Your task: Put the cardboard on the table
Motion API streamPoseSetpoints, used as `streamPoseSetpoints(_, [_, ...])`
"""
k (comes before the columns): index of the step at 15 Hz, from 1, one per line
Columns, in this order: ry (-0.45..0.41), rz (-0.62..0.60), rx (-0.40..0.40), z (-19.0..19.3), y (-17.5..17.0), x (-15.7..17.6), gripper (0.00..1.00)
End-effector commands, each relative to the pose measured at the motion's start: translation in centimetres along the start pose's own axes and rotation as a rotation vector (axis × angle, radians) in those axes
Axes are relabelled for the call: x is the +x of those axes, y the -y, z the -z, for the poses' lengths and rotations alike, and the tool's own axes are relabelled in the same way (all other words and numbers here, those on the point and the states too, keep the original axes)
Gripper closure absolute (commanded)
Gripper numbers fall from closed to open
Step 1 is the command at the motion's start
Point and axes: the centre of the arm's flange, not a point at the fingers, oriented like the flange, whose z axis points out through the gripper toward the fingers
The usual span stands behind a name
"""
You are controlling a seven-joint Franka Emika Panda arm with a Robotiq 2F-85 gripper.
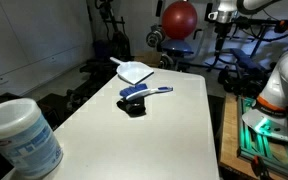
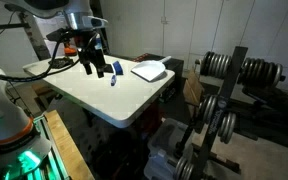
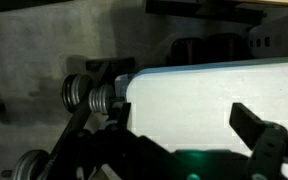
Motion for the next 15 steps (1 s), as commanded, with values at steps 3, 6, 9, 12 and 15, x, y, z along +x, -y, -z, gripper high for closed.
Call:
streamPoseSetpoints(3, [0.0, 0.0, 0.0, 0.0, 0.0, 0.0, 0.0])
streamPoseSetpoints(6, [0.0, 0.0, 0.0, 0.0, 0.0, 0.0, 0.0])
streamPoseSetpoints(9, [0.0, 0.0, 0.0, 0.0, 0.0, 0.0, 0.0])
streamPoseSetpoints(12, [0.0, 0.0, 0.0, 0.0, 0.0, 0.0, 0.0])
streamPoseSetpoints(15, [-0.024, -0.031, -0.043, 1.1, 0.2, 1.2, 0.0])
